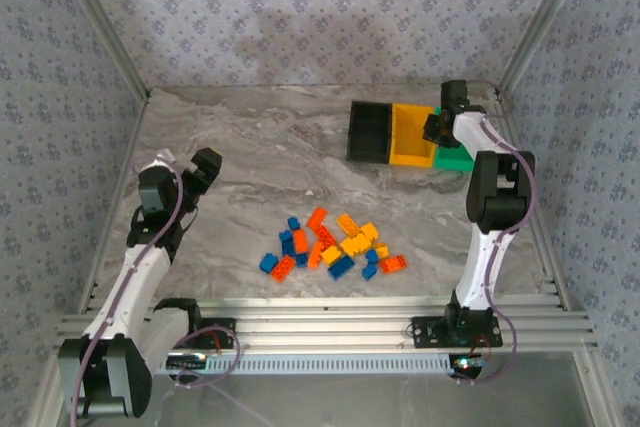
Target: Sort the legos into containers by color
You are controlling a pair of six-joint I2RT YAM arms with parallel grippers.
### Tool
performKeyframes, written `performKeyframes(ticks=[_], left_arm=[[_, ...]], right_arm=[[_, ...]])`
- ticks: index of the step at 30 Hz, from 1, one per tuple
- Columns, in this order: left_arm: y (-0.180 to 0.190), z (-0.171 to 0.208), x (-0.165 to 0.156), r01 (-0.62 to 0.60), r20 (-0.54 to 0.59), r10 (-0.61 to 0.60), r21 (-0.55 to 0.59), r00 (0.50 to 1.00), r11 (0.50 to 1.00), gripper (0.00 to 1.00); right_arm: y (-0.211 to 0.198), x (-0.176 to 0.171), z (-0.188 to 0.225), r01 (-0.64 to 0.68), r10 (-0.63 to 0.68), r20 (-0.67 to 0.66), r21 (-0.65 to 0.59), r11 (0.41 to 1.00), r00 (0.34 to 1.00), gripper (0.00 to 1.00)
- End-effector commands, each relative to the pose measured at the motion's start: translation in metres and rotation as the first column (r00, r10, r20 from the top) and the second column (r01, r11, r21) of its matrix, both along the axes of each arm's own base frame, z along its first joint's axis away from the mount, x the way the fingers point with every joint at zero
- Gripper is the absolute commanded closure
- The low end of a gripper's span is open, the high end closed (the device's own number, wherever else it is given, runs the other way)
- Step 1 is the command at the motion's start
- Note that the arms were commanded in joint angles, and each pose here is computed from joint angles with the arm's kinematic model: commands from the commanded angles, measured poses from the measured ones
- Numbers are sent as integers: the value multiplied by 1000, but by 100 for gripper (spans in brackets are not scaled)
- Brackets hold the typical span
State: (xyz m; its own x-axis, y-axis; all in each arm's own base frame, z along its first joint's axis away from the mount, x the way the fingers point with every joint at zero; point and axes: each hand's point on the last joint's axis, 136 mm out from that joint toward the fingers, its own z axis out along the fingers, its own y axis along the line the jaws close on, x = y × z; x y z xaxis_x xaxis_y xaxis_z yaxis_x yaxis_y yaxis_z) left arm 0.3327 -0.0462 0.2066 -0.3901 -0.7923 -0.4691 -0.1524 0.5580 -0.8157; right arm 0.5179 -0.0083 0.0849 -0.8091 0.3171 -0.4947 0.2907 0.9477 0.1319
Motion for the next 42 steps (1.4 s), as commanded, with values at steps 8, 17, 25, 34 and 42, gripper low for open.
performKeyframes(ticks=[8, 17, 25, 34, 42], left_arm=[[-21, -17, -6, 86, -47, -90, -81, 995, 993, 0], [-36, -22, -23, 118, -77, -125, -89, 989, 989, 0], [-35, -38, -42, 103, -108, -114, -103, 988, 989, 0], [-33, -52, -57, 108, -134, -119, -89, 984, 990, 0], [-32, -51, -58, 116, -129, -124, -65, 984, 991, 0]], right_arm=[[90, -29, 5, -119, 120, -7, 23, 993, 993, 100], [205, -74, 12, -279, 279, 28, 5, 960, 960, 100], [243, -101, 7, -348, 348, 16, -30, 937, 937, 100], [253, -118, -8, -397, 395, -43, -47, 917, 918, 100], [253, -126, -10, -367, 365, -35, -43, 929, 930, 67]])
